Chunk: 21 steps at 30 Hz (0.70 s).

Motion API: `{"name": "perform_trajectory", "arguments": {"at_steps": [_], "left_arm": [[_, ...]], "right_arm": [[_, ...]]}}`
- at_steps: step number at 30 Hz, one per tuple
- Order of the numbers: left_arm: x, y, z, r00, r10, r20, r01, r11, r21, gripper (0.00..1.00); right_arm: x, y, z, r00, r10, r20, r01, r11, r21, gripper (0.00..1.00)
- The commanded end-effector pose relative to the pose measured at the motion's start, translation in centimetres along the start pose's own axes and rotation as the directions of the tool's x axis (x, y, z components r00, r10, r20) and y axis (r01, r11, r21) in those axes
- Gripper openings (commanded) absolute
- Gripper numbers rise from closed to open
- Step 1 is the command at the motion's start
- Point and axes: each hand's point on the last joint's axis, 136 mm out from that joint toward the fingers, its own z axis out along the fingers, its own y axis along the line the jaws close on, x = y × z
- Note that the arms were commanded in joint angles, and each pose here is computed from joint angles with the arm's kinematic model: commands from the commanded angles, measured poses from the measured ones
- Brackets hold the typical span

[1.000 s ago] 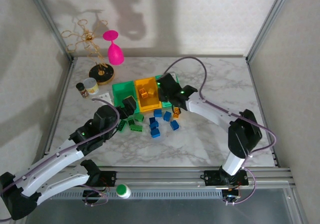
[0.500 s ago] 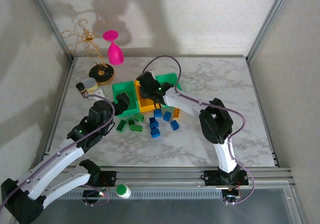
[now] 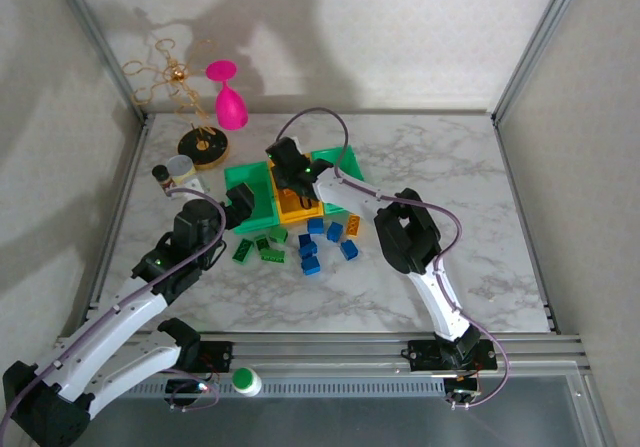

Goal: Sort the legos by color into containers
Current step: Place the lego in the container.

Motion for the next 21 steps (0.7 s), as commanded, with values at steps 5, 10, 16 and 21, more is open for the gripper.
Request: {"name": "perform_trajectory", "arguments": {"at_steps": [5, 10, 16, 21], "left_arm": [[0.0, 0.2, 0.1, 1.0, 0.007, -0.002, -0.007, 1.0, 0.0, 0.99], [0.0, 0.3, 0.0, 1.0, 0.005, -0.004, -0.005, 1.0, -0.002, 0.99], [0.0, 0.4, -0.1, 1.0, 0.001, -0.001, -0.001, 1.0, 0.0, 1.0], [-0.1, 0.2, -0.1, 1.0, -0.003, -0.006, 0.003, 1.0, 0.009, 1.0]], "right_arm": [[-0.3, 0.2, 0.7, 1.0, -0.015, -0.002, 0.015, 1.0, -0.007, 0.58], [-0.1, 0.0, 0.9, 1.0, -0.015, -0.007, 0.015, 1.0, -0.003, 0.61], [-1.1, -0.1, -0.1, 1.0, -0.002, 0.014, 0.003, 1.0, -0.007, 0.61], [-3.4, -0.3, -2.6, 0.998, 0.017, 0.061, -0.016, 1.0, -0.022, 0.62]]}}
